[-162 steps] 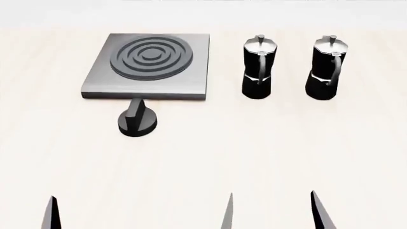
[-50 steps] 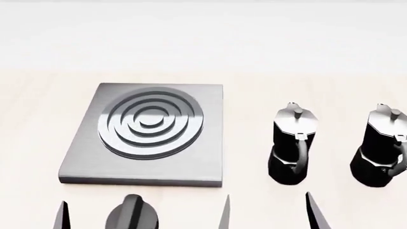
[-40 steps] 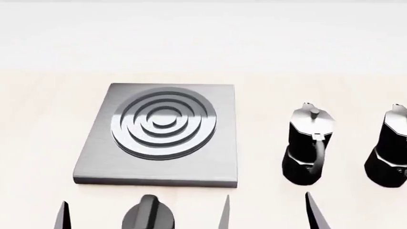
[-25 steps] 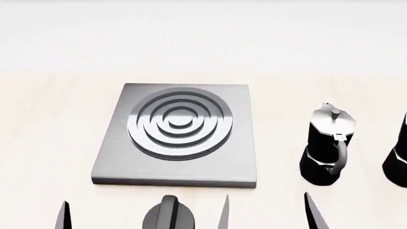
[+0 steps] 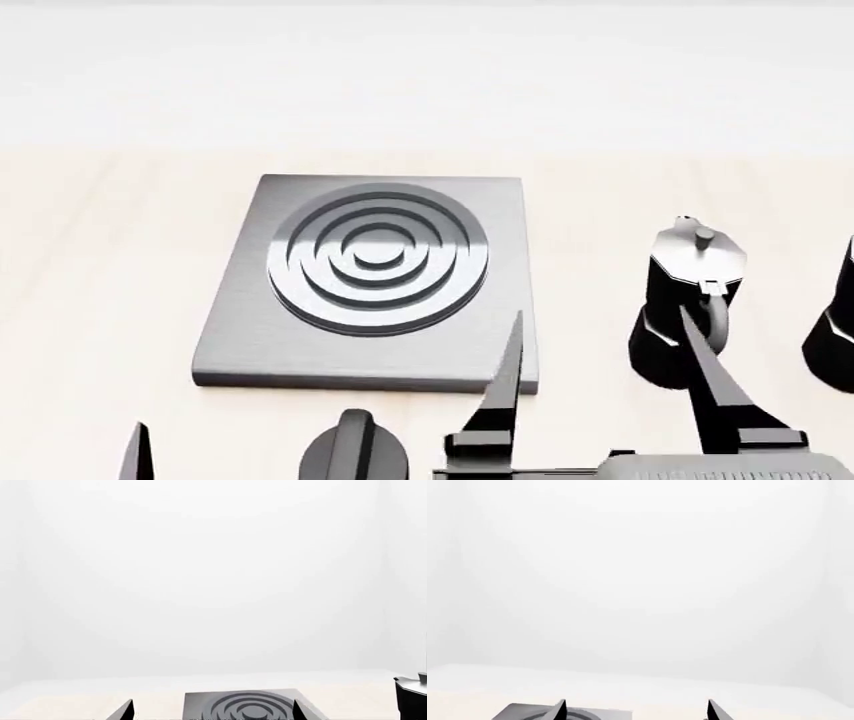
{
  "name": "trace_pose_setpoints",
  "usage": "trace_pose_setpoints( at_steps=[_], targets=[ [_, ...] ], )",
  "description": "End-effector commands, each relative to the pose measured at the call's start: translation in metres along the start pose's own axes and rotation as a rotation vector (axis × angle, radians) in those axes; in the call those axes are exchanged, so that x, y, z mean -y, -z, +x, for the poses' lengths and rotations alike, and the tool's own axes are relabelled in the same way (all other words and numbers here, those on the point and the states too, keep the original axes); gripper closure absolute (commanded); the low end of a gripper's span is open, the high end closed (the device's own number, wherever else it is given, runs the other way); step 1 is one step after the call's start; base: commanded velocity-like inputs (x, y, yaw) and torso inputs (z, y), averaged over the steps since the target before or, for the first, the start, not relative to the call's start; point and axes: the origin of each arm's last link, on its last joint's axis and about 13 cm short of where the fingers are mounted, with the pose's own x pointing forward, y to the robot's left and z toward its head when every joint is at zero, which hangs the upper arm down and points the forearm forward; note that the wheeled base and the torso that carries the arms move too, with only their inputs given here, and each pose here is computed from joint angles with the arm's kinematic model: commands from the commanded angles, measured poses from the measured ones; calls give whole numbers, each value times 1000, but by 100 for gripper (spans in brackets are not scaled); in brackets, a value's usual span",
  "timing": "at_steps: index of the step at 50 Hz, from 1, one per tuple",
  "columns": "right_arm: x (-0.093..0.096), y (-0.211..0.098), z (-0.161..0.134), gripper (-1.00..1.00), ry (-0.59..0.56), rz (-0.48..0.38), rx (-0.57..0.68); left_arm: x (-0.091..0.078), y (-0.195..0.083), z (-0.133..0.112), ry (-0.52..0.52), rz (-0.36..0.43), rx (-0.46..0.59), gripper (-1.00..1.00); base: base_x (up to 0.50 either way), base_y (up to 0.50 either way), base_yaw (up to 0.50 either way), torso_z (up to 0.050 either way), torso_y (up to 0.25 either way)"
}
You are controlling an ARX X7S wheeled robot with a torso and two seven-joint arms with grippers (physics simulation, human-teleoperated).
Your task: Put both moka pots on the stove.
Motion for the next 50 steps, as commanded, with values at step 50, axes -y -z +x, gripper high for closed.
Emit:
trace_pose_setpoints(
  at_steps=[50],
  targets=[
    [127, 27, 146, -100, 30, 11, -745, -3, 5, 2, -10, -9, -13, -100, 0, 0, 0, 0, 0]
  ],
)
